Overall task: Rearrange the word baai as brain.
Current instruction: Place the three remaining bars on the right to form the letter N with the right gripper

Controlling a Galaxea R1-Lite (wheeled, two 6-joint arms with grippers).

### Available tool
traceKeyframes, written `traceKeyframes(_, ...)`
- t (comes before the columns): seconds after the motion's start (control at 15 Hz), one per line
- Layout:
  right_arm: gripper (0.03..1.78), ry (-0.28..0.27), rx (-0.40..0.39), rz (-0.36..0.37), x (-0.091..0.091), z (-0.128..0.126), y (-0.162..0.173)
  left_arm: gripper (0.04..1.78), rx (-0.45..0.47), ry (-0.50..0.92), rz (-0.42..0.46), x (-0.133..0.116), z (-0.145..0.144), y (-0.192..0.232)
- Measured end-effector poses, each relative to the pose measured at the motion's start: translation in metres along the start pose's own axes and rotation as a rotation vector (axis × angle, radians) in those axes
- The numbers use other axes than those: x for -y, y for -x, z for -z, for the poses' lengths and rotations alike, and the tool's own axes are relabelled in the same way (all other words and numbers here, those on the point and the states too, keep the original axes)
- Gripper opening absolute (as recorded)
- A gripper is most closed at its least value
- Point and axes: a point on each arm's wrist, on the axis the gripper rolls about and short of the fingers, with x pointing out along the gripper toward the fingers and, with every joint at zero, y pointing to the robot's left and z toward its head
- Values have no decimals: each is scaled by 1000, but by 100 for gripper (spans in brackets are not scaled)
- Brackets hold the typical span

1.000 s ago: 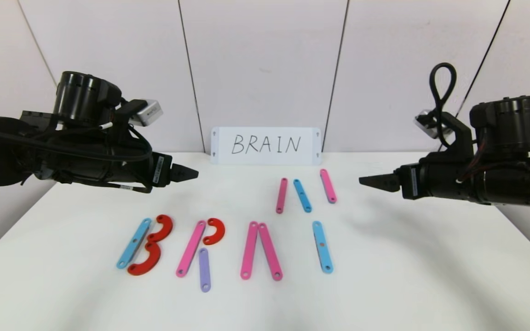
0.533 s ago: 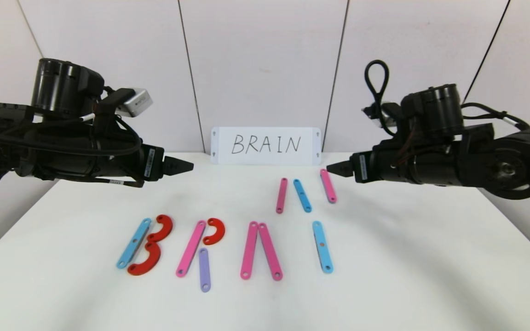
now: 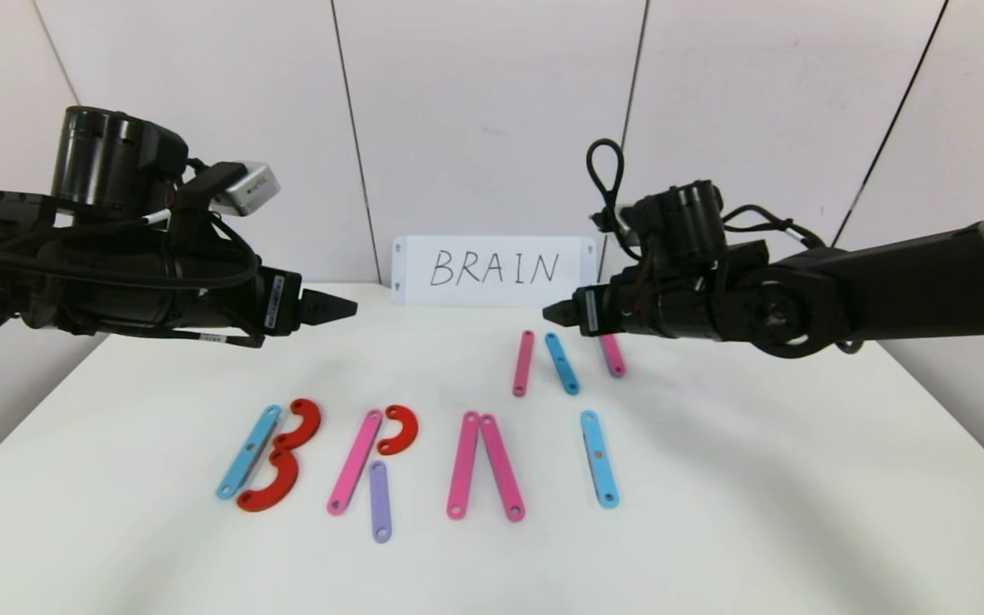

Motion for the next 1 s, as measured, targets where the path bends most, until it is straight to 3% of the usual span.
traceKeyframes(0.53,174,-3,-54,-11,-27,22,-54,174,-9,-1,4,1,2,-2)
traceKeyframes(1.0,174,31,-66,-3,-55,41,-85,174,-13,0,5,1,2,-4)
